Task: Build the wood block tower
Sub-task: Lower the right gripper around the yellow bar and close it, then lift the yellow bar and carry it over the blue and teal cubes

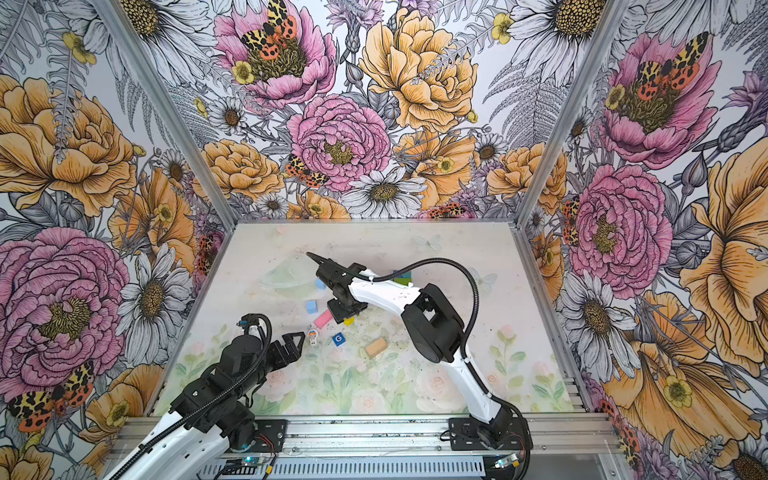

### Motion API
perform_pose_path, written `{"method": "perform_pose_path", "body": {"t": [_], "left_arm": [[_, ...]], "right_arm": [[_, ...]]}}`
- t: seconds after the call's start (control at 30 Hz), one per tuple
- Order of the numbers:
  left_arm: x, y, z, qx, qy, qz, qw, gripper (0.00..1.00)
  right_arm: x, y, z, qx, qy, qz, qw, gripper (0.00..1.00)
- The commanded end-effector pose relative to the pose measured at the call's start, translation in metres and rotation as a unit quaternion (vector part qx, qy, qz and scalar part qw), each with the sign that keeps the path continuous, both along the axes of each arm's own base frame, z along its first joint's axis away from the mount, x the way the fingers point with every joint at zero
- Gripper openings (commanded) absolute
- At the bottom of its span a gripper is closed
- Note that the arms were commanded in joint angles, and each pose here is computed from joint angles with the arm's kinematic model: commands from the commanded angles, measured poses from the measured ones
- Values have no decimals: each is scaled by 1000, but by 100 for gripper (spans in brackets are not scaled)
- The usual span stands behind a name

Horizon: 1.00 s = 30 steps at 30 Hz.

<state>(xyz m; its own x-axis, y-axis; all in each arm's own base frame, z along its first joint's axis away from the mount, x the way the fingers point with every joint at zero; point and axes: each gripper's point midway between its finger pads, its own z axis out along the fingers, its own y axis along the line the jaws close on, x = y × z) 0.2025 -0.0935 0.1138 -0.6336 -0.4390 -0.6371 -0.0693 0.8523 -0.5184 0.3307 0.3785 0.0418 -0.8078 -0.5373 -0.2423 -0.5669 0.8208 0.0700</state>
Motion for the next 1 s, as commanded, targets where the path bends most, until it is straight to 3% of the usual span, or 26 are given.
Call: {"method": "perform_pose_path", "body": {"t": [0.0, 0.4, 0.5, 0.7, 0.97], "left_arm": [[3, -1, 15, -5, -16, 4, 1000, 98], [3, -1, 15, -6, -18, 4, 1000, 98], [3, 0, 16, -5, -18, 4, 1000, 98], [4, 0, 17, -4, -20, 6, 1000, 98], [5, -1, 23, -4, -24, 4, 1000, 98]], "right_arm": [[11, -1, -3, -12, -16, 1, 1000, 59], [8, -1, -16, -20, -3, 1, 1000, 54], [8, -2, -19, -23, -1, -2, 1000, 50], [9, -6, -17, -30, -6, -9, 1000, 33], [12, -14, 7, -18, -17, -32, 999, 30]]}}
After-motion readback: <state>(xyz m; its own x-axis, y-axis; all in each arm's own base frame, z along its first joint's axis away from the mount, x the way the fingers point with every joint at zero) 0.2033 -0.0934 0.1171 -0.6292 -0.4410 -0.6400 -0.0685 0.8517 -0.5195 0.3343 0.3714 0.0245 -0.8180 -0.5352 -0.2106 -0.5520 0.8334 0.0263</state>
